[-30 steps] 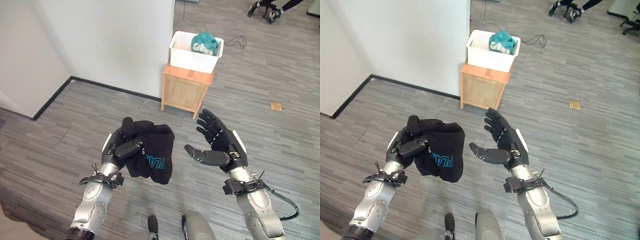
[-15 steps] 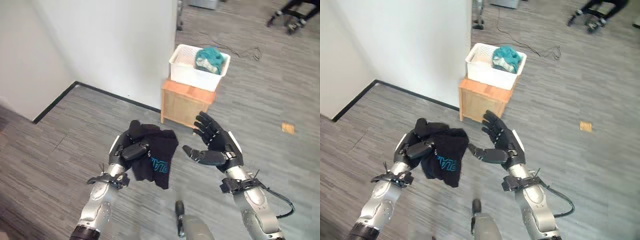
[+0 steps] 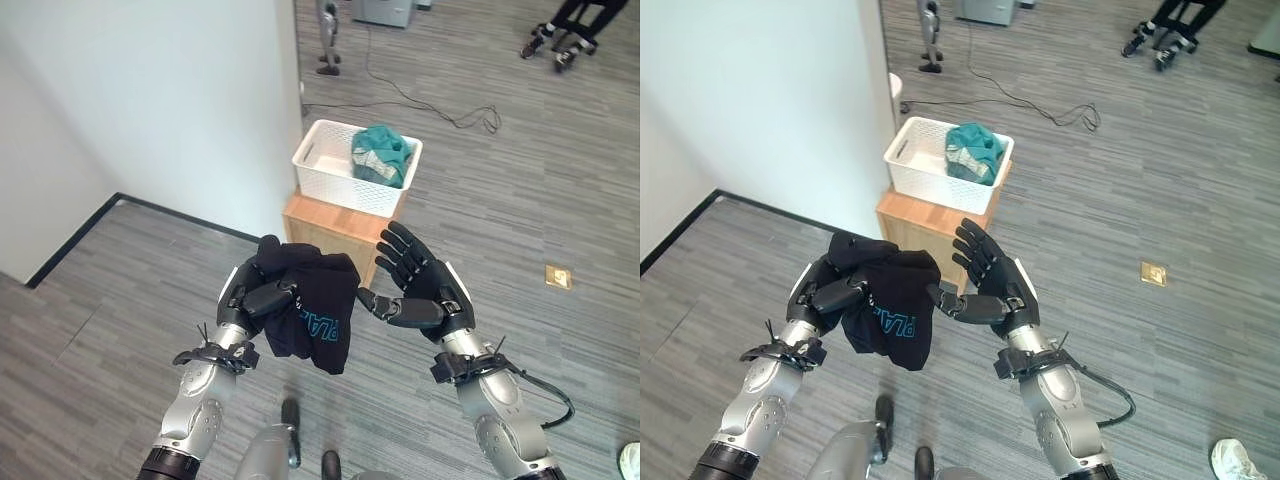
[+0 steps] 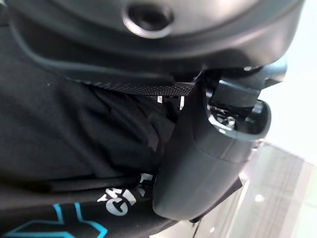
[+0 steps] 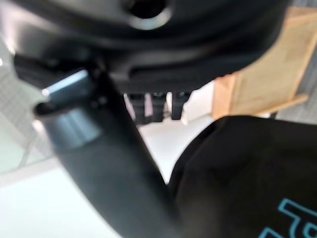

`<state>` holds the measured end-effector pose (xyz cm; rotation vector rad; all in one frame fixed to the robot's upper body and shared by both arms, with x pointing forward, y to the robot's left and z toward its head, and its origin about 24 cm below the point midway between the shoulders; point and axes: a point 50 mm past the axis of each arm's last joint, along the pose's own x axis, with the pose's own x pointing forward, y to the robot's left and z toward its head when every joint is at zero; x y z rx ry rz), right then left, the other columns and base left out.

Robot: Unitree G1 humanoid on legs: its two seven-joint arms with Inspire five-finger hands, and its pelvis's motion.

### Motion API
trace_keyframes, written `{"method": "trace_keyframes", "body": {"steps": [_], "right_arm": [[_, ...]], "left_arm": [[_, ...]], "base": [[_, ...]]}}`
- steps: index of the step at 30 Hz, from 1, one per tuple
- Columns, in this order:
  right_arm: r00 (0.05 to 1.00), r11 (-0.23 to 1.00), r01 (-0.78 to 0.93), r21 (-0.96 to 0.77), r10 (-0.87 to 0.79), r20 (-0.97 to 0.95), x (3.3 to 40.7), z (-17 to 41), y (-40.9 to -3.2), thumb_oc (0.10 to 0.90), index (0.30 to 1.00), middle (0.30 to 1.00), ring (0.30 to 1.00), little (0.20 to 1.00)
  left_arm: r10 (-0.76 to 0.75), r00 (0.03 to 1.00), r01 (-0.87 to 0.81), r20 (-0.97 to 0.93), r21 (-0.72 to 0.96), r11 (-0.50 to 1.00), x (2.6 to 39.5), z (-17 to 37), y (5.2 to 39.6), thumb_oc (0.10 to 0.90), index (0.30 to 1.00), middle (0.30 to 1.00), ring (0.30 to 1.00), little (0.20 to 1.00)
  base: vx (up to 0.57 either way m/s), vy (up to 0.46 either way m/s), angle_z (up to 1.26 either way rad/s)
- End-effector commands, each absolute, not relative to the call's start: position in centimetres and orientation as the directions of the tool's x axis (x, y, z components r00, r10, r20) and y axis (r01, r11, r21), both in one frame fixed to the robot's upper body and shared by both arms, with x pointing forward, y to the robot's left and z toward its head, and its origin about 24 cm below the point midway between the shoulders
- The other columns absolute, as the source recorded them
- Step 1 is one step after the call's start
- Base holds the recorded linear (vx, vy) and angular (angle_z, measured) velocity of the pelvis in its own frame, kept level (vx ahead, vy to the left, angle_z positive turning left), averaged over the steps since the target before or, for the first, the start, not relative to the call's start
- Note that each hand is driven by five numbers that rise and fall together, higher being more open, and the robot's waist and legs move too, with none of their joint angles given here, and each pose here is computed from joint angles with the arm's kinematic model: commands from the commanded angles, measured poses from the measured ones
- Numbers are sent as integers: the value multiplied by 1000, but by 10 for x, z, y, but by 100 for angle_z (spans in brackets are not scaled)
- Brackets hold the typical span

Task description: Pick up bed clothes into laundry basket.

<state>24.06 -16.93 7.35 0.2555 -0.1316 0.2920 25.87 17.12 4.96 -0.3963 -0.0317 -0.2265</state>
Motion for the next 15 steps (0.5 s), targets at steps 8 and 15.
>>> {"method": "trace_keyframes", "body": {"steps": [8,15], "right_arm": [[843,917,-388,95,311,439,245,130,-159,800,900,900,900,900],[850,922,-377,88,306,429,247,128,-164,800,900,900,900,900]], "left_arm": [[-279,838,422,469,-234,876,284,142,154,400,300,300,300,300],[-304,797,412,522,-103,905,291,162,151,400,300,300,300,300]], "base": [[222,91,-21],[243,-66,20]]}}
